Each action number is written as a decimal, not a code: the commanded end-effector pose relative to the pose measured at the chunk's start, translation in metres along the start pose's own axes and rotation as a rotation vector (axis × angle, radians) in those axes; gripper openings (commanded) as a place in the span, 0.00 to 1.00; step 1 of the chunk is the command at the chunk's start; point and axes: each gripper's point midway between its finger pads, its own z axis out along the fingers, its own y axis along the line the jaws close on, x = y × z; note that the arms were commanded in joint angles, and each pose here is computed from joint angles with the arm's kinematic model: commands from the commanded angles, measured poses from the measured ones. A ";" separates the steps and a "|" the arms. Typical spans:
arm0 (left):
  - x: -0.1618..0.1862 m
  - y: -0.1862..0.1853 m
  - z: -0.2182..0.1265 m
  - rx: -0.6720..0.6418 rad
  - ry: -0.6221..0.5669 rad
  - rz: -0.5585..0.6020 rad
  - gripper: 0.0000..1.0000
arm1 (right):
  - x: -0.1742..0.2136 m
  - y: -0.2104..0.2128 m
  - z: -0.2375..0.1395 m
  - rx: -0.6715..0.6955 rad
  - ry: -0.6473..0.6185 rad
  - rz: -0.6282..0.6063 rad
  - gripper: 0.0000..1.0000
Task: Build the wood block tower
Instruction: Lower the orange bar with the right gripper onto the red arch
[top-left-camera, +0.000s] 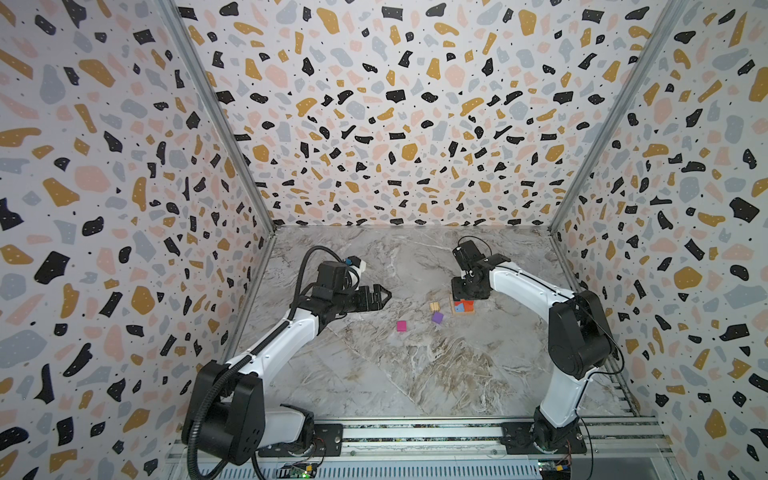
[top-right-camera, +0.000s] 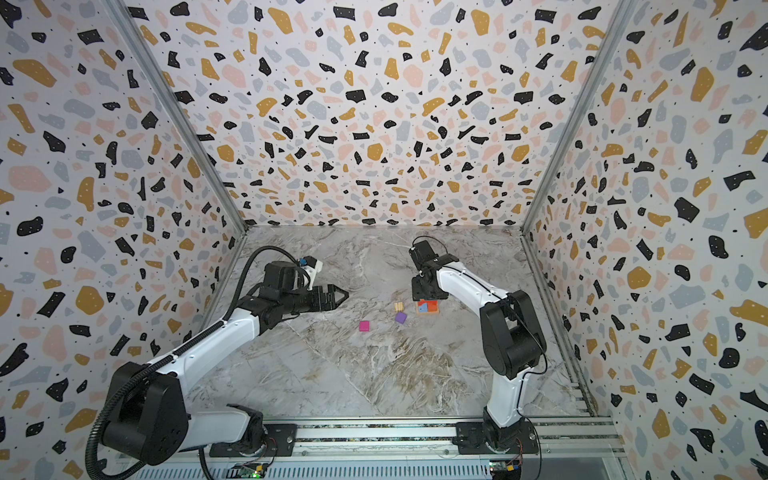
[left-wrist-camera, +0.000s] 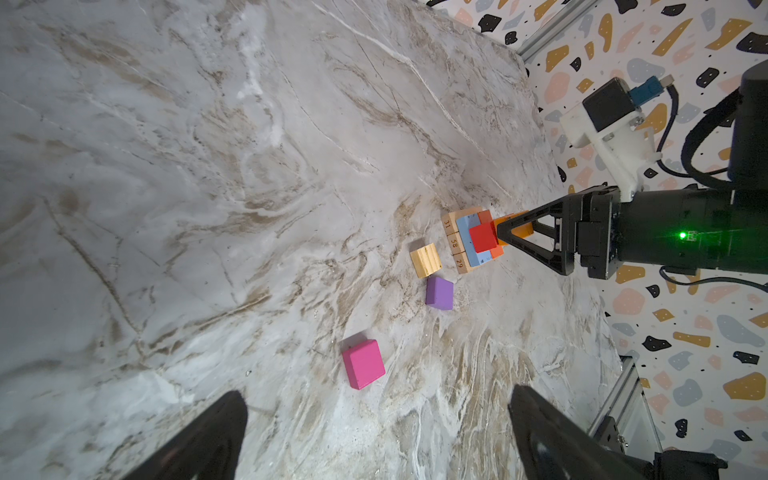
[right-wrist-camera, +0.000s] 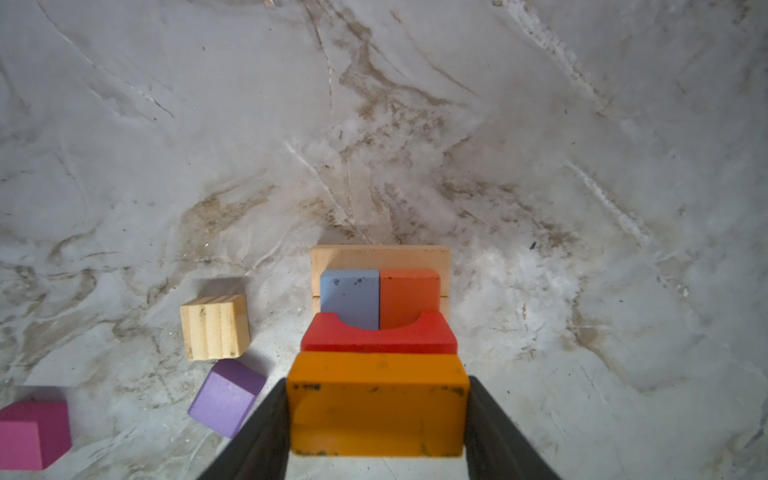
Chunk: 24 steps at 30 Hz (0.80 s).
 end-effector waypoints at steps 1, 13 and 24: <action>-0.007 -0.005 -0.005 0.019 -0.036 0.016 1.00 | -0.008 0.000 -0.004 0.002 -0.018 0.009 0.50; -0.007 -0.005 -0.005 0.016 -0.036 0.016 1.00 | -0.005 0.000 -0.002 0.003 -0.009 0.002 0.51; -0.008 -0.005 -0.005 0.017 -0.038 0.017 1.00 | -0.004 -0.001 -0.001 0.004 -0.007 -0.003 0.53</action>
